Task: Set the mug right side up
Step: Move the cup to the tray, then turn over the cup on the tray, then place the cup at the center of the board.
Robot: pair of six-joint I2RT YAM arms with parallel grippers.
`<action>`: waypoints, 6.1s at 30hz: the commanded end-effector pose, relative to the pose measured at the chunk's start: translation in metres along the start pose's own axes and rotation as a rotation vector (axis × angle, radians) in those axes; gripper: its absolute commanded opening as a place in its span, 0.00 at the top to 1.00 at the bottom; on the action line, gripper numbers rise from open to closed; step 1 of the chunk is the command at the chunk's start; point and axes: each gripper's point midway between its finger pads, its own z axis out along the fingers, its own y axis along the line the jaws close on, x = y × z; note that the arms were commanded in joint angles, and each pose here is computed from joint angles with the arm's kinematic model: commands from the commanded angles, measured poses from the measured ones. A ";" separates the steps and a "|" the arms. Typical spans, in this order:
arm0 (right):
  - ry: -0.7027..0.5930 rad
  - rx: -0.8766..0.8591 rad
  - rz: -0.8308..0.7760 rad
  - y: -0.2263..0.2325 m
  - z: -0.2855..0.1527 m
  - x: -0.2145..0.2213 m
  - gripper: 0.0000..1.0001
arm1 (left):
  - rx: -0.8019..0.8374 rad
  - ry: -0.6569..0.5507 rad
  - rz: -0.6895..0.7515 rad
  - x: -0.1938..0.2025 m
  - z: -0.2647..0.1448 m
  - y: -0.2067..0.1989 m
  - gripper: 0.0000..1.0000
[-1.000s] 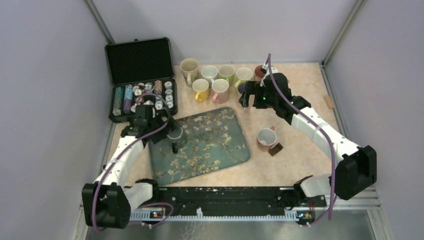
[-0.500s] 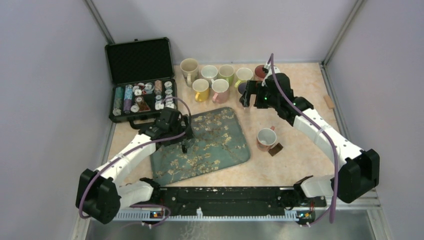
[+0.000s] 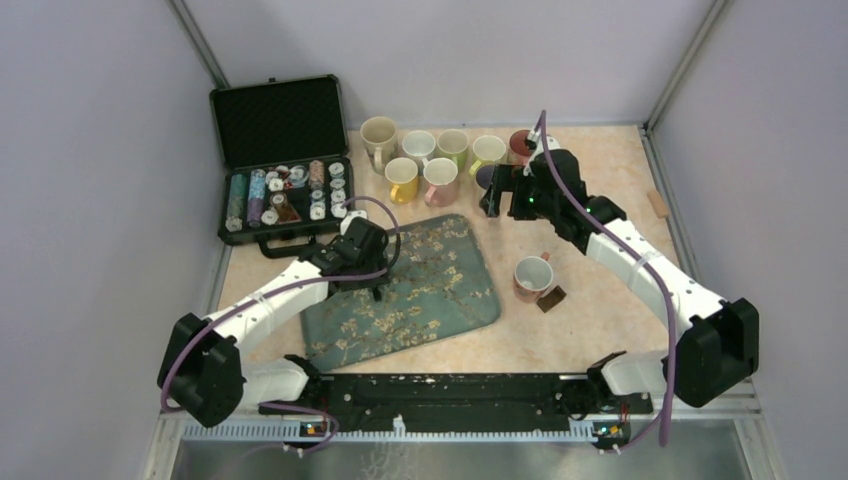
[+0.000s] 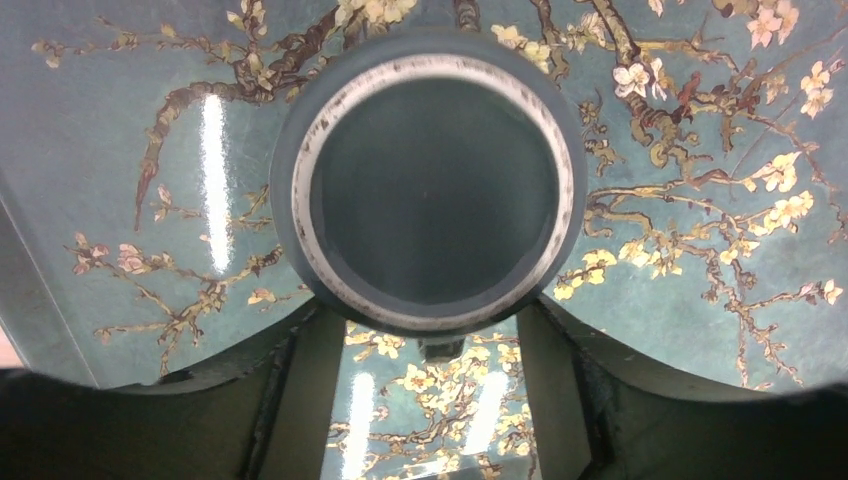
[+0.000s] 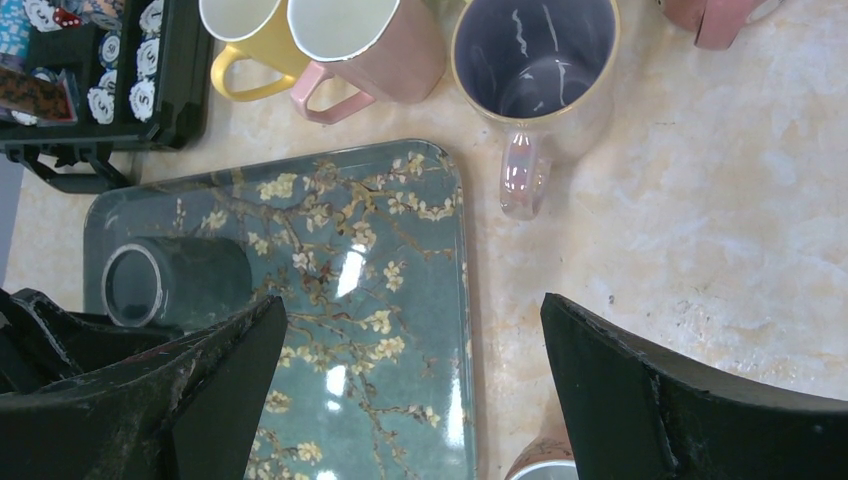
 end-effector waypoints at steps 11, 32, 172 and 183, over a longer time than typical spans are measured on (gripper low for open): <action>-0.067 -0.023 0.012 0.005 -0.010 -0.016 0.01 | -0.008 -0.006 -0.034 0.003 0.006 -0.001 0.47; -0.059 -0.021 0.016 0.004 -0.010 -0.012 0.01 | -0.020 -0.018 -0.018 0.001 0.016 -0.001 0.62; -0.272 -0.083 0.130 0.010 -0.066 -0.053 1.00 | 1.113 -0.473 0.131 -0.149 -0.179 -0.204 0.01; -0.179 0.261 0.096 -0.063 -0.051 -0.036 1.00 | 1.043 -0.368 0.208 -0.137 -0.159 -0.203 0.01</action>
